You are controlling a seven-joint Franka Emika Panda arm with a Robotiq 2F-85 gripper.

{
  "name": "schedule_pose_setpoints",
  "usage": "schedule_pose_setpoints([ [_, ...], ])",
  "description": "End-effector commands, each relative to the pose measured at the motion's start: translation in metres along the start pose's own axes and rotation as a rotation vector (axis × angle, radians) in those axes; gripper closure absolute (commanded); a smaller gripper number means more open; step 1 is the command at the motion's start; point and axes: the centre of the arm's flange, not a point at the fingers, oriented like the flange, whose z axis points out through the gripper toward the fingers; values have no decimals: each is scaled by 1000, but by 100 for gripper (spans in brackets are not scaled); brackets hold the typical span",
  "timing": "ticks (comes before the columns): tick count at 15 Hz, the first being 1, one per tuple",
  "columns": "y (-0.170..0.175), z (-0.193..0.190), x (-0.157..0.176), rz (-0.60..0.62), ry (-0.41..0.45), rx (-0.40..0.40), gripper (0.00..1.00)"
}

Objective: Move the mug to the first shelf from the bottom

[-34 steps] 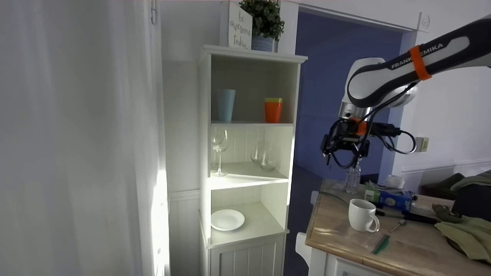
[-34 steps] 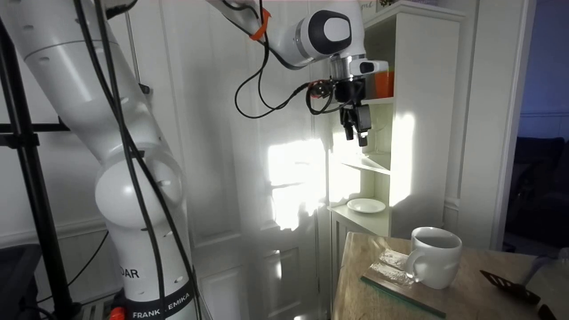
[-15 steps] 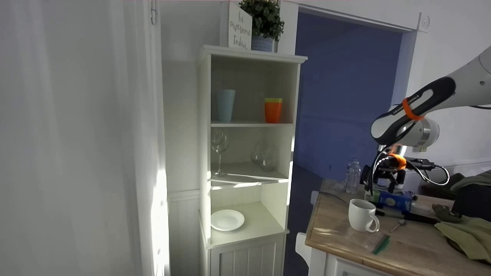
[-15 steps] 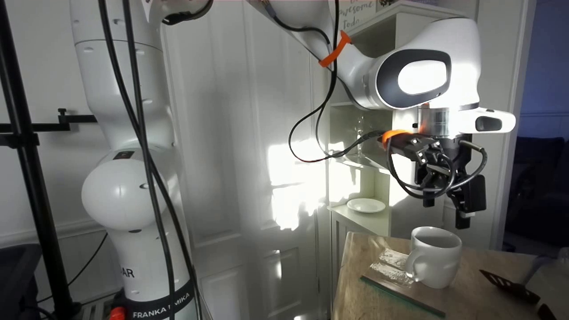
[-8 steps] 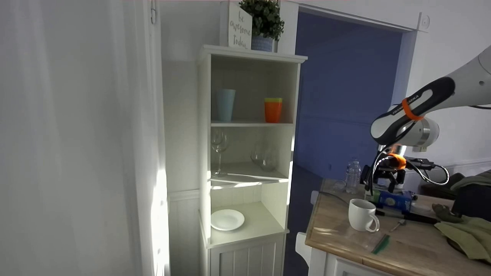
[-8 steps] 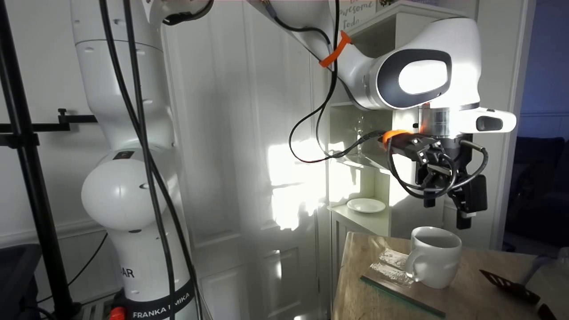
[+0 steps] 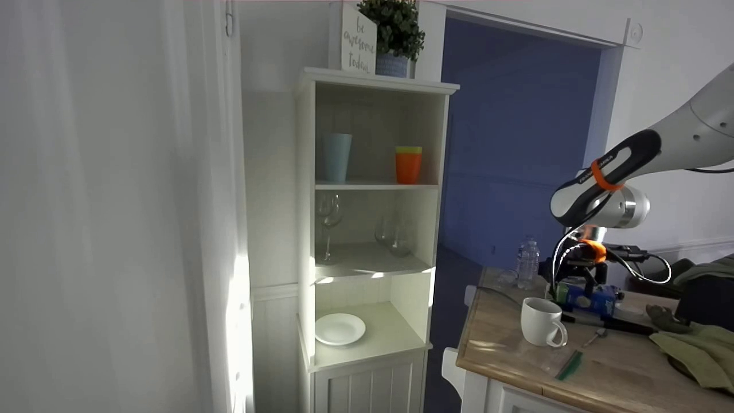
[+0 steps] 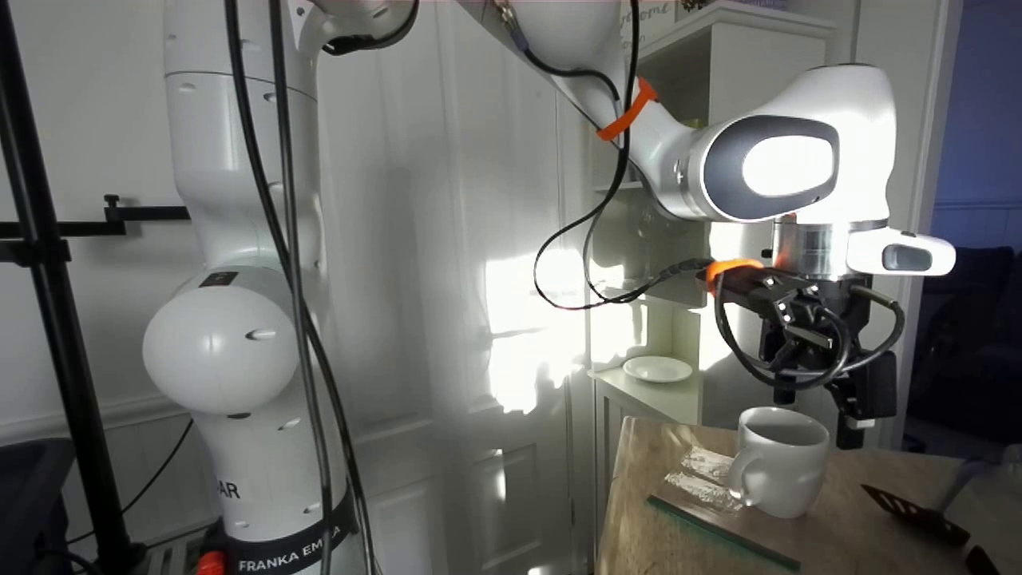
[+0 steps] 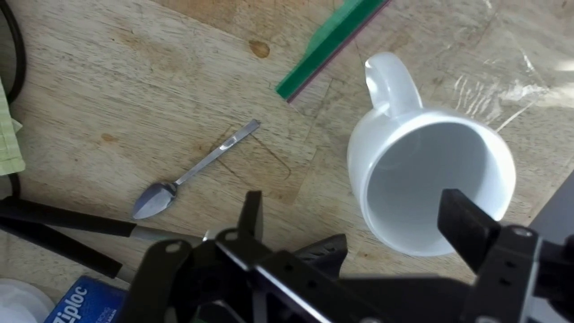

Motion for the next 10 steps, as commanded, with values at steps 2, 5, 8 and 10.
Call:
schedule_pose_setpoints([
  [2,9,12,15,-16,-29,-9,0],
  [5,5,20,15,-37,-37,20,27],
  [8,3,27,14,-48,-45,33,47],
  [10,1,29,14,-52,-44,50,41],
])
